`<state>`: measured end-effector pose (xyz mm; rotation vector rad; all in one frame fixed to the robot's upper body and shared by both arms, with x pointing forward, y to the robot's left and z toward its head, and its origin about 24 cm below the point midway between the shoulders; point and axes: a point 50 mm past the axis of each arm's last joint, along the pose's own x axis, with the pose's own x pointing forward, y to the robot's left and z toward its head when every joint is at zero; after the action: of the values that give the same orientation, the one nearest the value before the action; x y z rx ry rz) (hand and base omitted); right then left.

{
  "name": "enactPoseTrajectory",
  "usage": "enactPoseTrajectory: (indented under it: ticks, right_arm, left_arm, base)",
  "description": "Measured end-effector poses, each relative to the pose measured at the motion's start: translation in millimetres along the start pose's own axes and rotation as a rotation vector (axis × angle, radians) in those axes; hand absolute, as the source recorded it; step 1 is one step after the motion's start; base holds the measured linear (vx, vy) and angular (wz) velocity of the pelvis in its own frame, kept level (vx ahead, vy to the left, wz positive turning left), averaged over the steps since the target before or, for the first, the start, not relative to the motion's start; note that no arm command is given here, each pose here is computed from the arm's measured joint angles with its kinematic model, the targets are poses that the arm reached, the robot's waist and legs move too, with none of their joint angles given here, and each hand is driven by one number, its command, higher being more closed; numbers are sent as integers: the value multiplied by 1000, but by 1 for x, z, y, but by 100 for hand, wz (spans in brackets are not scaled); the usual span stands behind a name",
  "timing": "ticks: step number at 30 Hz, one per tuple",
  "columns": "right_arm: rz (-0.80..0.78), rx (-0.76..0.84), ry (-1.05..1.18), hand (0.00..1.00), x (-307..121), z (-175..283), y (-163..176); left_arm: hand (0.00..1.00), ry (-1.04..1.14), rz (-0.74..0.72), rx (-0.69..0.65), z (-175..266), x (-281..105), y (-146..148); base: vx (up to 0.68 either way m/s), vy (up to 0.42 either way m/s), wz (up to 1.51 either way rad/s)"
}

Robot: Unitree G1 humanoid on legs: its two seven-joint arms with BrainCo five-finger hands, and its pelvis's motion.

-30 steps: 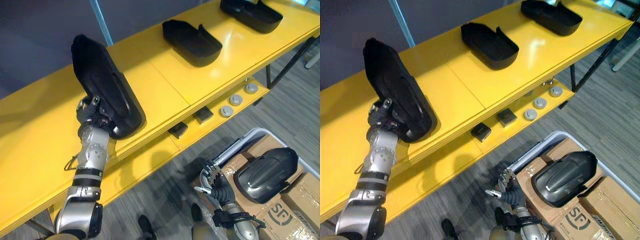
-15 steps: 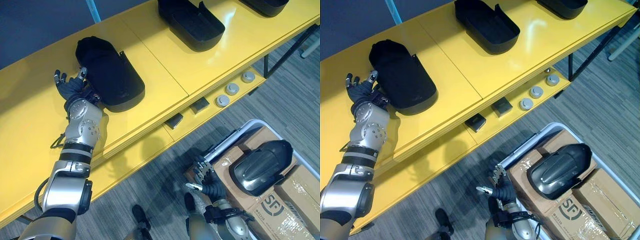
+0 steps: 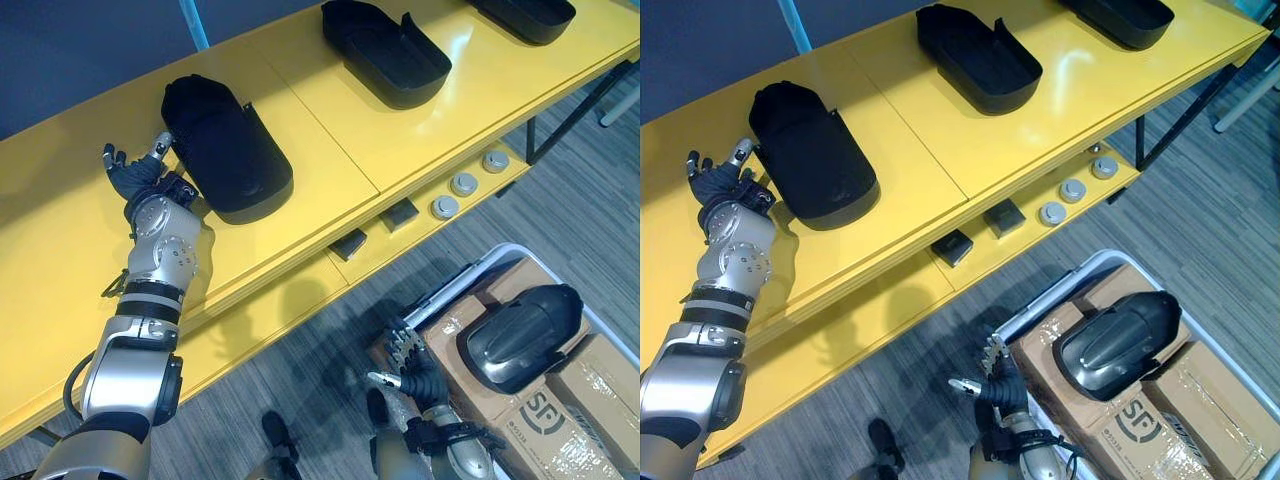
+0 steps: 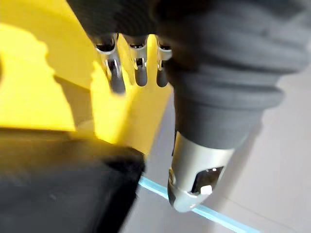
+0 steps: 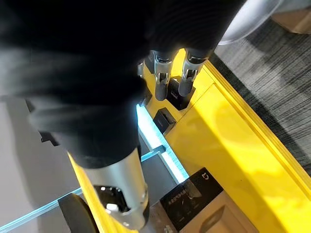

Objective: Walk over and take plastic housings, then place them on the shelf

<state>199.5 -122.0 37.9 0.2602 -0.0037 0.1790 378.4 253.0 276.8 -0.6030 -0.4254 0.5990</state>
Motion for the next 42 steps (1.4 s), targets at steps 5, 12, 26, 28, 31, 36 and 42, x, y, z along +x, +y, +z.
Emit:
enactPoseTrajectory:
  ticks: [5,12,26,28,31,36,42]
  right_arm:
    - [7,-82,-49,100,-1,5,0]
    - [-19,-187,-336,100,0,54,-4]
    - [-57,-182,-276,100,37,46,-28]
    - [-65,-177,-257,100,42,42,-29]
    - [-63,-181,-237,100,60,39,-28]
    - [-76,-219,-217,100,96,47,-32]
    - [-206,-279,-325,100,143,104,-53]
  left_arm:
    - [0,-146,-38,100,25,1,2]
    - [0,-181,-149,197,16,-13,48]
    - [0,44,-417,56,-42,-202,137]
    - [0,81,-442,56,-47,-209,139]
    - [0,164,-482,32,-55,-221,142]
    - [0,271,-550,-23,-69,-231,136]
    - [0,321,-569,-104,-78,-233,131]
  base:
    - [15,33,-3]
    - [82,29,12]
    - [-21,14,37]
    - [-40,7,18]
    - [-33,7,8]
    - [-26,0,26]
    - [-57,20,24]
